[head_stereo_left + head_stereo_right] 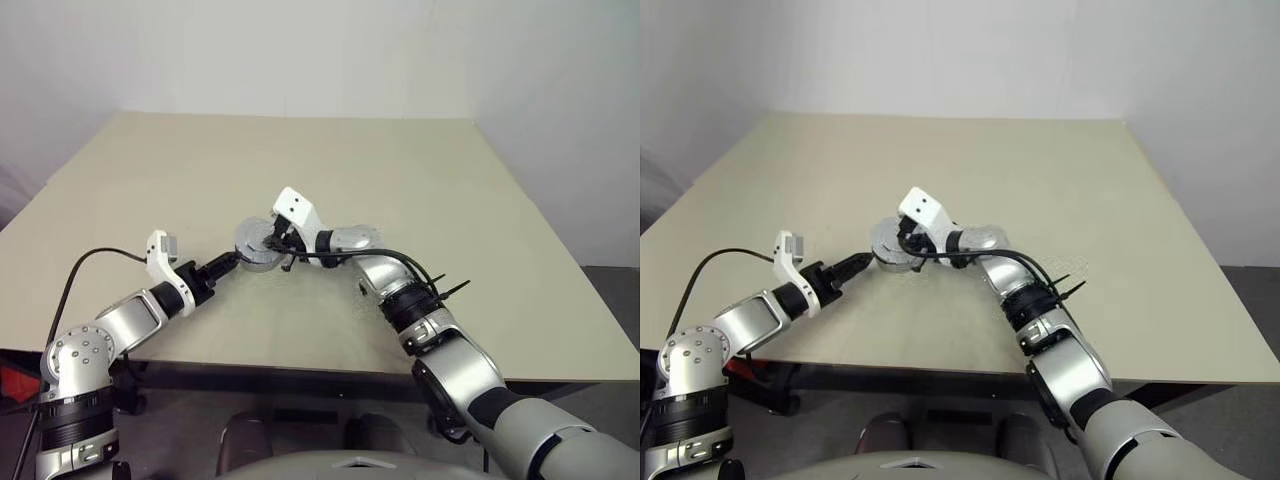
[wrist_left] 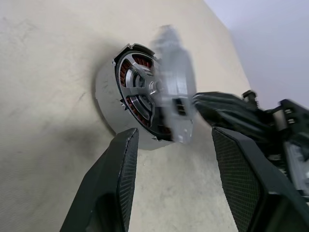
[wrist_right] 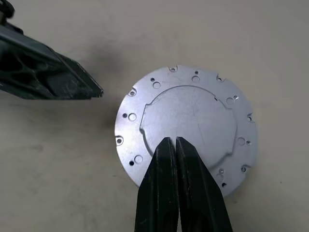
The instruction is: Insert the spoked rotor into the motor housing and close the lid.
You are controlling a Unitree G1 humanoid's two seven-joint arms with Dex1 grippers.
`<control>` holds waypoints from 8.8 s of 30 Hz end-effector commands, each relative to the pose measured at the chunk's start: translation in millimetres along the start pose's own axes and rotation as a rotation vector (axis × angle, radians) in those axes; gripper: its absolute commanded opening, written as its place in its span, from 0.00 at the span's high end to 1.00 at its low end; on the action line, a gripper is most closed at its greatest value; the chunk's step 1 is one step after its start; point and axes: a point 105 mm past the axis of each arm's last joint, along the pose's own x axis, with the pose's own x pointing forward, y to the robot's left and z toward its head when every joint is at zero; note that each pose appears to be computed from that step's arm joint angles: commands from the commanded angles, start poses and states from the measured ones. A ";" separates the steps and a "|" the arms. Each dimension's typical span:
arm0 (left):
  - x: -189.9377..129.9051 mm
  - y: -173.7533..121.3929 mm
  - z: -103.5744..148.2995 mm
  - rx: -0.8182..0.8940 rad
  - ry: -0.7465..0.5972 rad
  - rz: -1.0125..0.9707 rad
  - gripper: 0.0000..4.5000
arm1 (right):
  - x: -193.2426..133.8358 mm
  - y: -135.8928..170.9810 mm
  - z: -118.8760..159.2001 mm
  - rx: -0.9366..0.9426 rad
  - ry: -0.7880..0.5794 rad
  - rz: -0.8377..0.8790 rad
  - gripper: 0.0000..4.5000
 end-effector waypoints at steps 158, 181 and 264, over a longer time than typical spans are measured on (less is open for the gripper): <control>-42.6 15.4 25.8 0.195 -0.023 0.084 0.43 | 18.1 -2.0 -19.2 0.002 0.090 0.002 0.30; 19.5 -12.1 5.0 0.000 -0.003 -0.016 0.71 | 14.8 -2.7 -25.9 -0.011 0.115 0.012 0.30; 39.5 36.9 -30.3 -0.563 0.043 0.420 0.99 | 8.7 -7.9 -10.1 0.025 0.052 -0.004 0.30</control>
